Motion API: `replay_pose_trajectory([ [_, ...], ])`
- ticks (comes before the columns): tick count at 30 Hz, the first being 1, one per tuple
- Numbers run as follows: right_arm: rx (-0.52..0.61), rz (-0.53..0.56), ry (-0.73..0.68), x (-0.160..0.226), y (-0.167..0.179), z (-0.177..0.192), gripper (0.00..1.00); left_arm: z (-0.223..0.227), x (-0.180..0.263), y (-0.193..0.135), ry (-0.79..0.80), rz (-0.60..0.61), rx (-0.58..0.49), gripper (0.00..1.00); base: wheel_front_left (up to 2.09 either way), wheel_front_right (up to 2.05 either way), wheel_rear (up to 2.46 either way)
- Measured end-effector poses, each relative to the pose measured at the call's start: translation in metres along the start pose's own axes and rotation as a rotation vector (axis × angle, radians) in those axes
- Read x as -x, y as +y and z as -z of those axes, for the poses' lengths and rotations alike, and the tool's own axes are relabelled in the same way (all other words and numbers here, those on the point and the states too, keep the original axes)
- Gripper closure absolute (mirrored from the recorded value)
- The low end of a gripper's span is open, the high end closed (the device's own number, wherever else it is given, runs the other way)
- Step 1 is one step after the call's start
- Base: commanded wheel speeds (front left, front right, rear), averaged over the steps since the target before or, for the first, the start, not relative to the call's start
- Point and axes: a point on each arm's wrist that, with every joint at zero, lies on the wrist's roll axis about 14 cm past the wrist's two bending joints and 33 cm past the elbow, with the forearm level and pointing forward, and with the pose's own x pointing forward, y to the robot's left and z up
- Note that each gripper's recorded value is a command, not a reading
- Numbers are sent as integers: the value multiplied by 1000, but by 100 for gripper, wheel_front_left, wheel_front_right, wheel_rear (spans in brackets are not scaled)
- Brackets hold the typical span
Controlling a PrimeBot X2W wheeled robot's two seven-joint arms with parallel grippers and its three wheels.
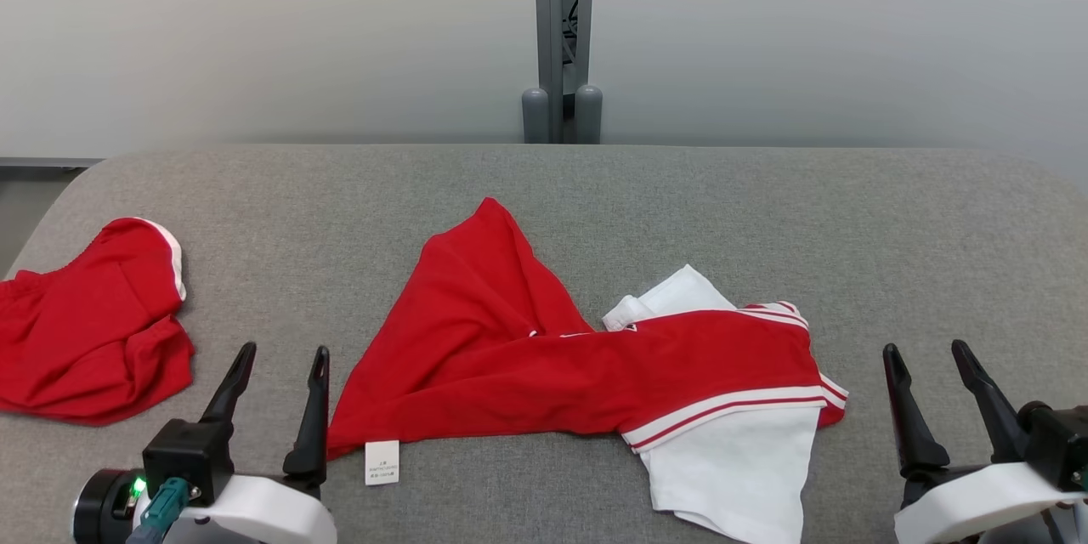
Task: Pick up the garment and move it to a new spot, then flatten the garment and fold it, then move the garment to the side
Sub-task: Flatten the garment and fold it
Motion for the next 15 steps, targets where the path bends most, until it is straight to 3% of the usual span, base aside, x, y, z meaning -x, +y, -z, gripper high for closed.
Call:
replay_pose_trajectory([
  [15, -7, -9, 5, 2, 4, 2, 0, 12, 4, 13, 28, -35, -6, 0, 0, 0, 0],
])
